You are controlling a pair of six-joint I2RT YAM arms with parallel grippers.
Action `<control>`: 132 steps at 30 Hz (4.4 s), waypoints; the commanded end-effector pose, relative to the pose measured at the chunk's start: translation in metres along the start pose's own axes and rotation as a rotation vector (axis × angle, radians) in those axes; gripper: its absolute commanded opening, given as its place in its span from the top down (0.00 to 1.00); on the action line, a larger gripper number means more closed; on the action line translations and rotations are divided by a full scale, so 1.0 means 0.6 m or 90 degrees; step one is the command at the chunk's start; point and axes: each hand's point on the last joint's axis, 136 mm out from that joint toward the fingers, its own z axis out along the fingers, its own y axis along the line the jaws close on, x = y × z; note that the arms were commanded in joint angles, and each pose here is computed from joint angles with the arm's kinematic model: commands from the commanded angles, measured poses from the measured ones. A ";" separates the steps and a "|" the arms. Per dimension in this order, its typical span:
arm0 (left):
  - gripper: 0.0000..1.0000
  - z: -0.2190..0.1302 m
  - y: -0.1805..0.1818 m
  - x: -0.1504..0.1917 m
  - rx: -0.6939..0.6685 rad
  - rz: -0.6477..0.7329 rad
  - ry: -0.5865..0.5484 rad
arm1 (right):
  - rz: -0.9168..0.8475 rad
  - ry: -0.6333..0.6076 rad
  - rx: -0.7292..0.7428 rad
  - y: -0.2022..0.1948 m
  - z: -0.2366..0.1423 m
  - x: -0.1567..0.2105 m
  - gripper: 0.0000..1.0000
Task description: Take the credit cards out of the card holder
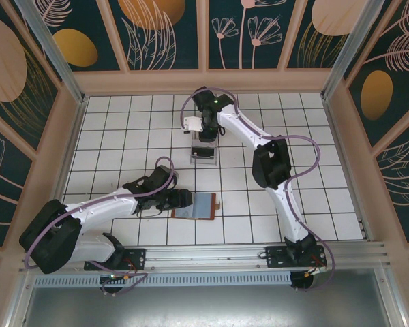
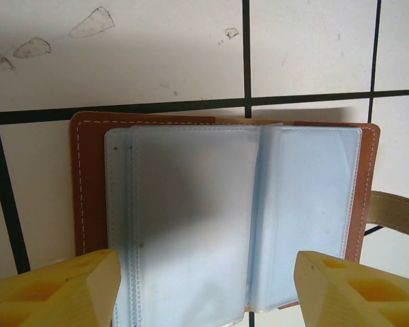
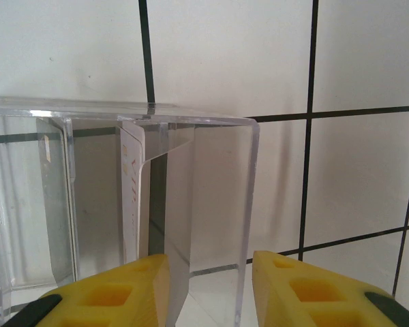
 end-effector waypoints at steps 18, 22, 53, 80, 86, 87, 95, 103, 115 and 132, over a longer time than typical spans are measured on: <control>0.31 -0.004 0.006 0.001 -0.016 -0.010 0.001 | 0.011 -0.027 0.036 -0.009 -0.063 -0.015 0.62; 0.31 -0.004 0.007 0.001 -0.017 -0.010 0.000 | 0.009 -0.026 0.033 0.002 -0.072 -0.016 0.62; 0.30 -0.007 0.012 0.005 -0.015 -0.016 -0.005 | 0.027 0.004 -0.054 0.049 -0.001 0.005 0.61; 0.30 -0.009 0.012 0.003 -0.015 -0.016 -0.010 | 0.025 0.019 0.085 -0.034 -0.028 0.002 0.63; 0.30 -0.008 0.012 0.003 -0.015 -0.017 -0.010 | 0.026 0.024 0.112 -0.049 -0.027 0.003 0.63; 0.30 -0.008 0.013 0.004 -0.016 -0.018 -0.009 | 0.026 0.026 0.116 -0.051 -0.026 0.003 0.63; 0.30 -0.010 0.012 0.003 -0.015 -0.016 -0.011 | 0.034 0.026 0.180 -0.084 -0.041 0.001 0.63; 0.30 -0.010 0.012 0.004 -0.014 -0.015 -0.011 | 0.032 0.023 0.190 -0.088 -0.040 0.002 0.63; 0.30 -0.009 0.013 0.005 -0.015 -0.013 -0.008 | 0.040 0.014 0.155 -0.066 -0.005 0.008 0.63; 0.30 -0.021 0.002 -0.011 -0.008 -0.010 -0.037 | 0.101 -0.044 0.253 -0.120 -0.109 -0.019 0.63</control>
